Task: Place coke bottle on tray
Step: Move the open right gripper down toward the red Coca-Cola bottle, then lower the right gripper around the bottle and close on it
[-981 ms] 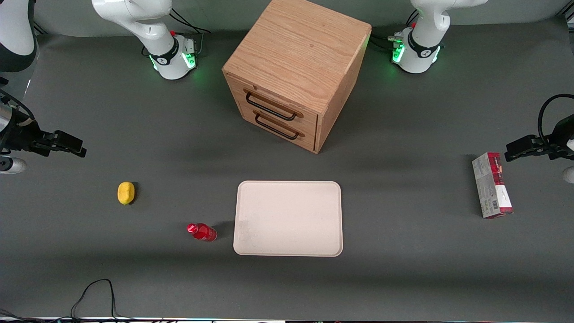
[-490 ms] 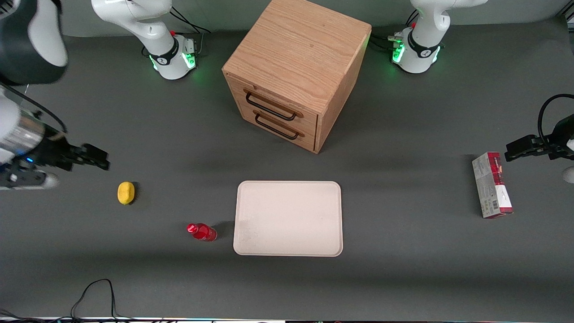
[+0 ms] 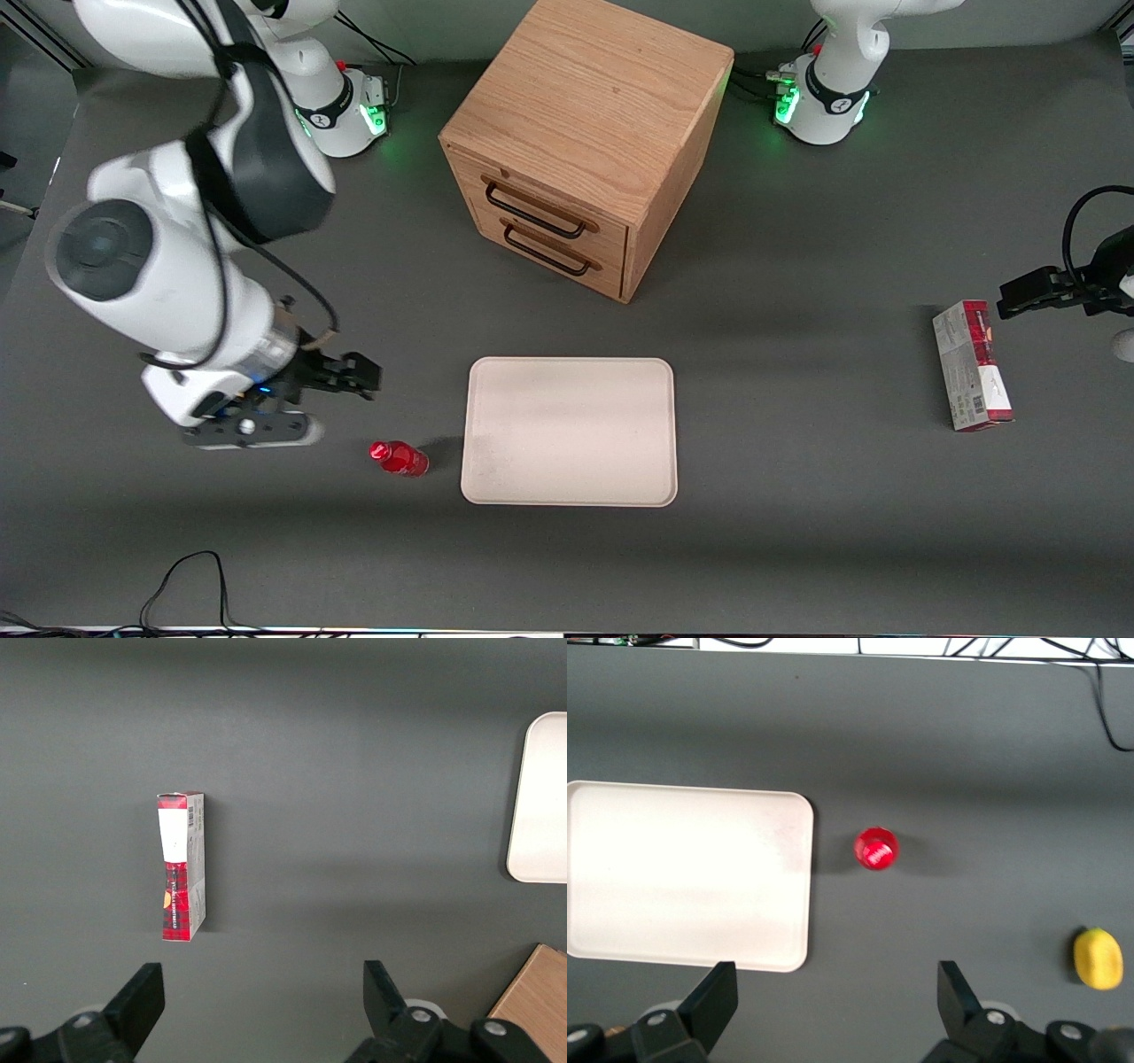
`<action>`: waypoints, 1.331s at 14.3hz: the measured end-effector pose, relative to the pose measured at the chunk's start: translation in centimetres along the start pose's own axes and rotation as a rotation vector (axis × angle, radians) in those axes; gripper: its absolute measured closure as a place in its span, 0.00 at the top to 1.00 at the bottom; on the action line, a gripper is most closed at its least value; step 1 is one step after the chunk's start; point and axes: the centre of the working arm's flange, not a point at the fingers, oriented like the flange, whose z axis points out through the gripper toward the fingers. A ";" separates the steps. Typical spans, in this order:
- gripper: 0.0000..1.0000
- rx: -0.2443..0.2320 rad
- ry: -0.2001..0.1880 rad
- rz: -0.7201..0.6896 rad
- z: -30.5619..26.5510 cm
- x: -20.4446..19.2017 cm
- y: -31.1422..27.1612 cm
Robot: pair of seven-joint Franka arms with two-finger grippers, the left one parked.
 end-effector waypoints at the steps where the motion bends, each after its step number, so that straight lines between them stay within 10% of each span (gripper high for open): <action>1: 1.00 -0.003 -0.001 0.003 0.9 0.6 0.0; 9: 1.00 0.001 0.044 0.009 3.2 3.5 2.2; 19: 1.00 -0.026 -0.097 -0.044 17.6 4.0 1.4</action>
